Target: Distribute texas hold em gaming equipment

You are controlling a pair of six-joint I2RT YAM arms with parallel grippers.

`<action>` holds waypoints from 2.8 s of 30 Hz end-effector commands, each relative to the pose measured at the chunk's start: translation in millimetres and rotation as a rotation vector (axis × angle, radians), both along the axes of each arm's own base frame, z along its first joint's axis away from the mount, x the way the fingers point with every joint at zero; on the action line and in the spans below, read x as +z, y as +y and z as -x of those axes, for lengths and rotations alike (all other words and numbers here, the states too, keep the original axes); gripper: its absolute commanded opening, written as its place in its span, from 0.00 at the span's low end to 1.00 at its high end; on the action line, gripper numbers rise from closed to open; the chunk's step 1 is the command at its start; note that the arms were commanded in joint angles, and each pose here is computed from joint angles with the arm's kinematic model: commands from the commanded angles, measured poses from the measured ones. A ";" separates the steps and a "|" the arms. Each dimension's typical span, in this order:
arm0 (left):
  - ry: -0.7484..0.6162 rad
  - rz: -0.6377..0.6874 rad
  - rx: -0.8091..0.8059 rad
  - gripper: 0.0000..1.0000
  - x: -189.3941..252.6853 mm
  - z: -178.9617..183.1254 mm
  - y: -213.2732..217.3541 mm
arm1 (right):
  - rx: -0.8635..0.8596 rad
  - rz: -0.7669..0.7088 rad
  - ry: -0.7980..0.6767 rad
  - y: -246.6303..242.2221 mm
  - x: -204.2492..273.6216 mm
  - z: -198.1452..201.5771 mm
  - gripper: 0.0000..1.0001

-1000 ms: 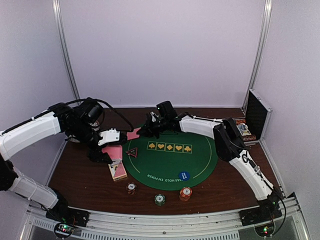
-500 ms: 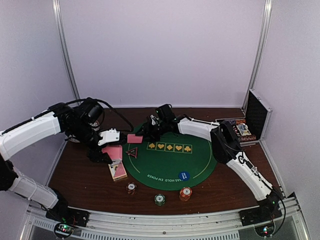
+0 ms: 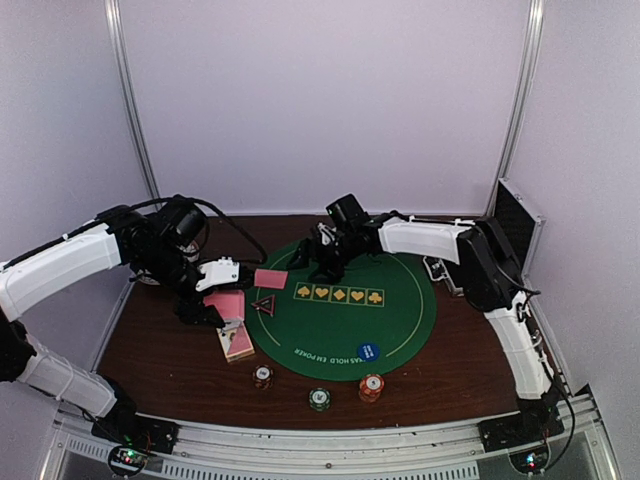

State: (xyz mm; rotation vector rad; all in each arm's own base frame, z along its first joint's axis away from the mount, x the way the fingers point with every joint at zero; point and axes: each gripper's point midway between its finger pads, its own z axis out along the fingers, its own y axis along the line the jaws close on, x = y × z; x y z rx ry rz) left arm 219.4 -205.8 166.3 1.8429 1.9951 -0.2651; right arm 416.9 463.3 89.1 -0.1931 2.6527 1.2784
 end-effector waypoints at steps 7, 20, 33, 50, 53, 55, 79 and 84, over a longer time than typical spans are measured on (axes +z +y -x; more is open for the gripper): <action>-0.042 0.064 0.000 0.00 23.7 -5.5 -10.0 | 0.046 -0.242 -0.129 8.1 104.3 95.6 0.94; -0.023 0.082 0.020 0.00 26.0 -5.2 -12.9 | 0.123 -0.448 -0.028 49.4 116.4 175.4 0.95; -0.013 0.081 0.025 0.00 26.8 -4.3 -12.7 | 0.161 -0.547 0.035 77.3 117.1 185.5 0.90; -0.009 0.080 0.024 0.00 27.2 -3.8 -12.7 | 0.195 -0.590 0.055 97.2 120.5 195.7 0.89; -0.009 0.082 0.025 0.00 27.9 -3.9 -13.1 | 0.203 -0.590 0.063 103.4 119.3 196.4 0.89; -0.006 0.083 0.026 0.00 28.2 -3.8 -13.4 | 0.209 -0.594 0.070 108.6 118.6 196.7 0.88; -0.010 0.076 0.025 0.00 30.2 -2.6 -11.0 | 0.218 -0.553 0.134 123.4 84.8 188.8 0.78; -0.011 0.079 0.025 0.00 31.5 -3.0 -11.8 | 0.186 -0.542 0.138 111.0 79.7 182.9 0.74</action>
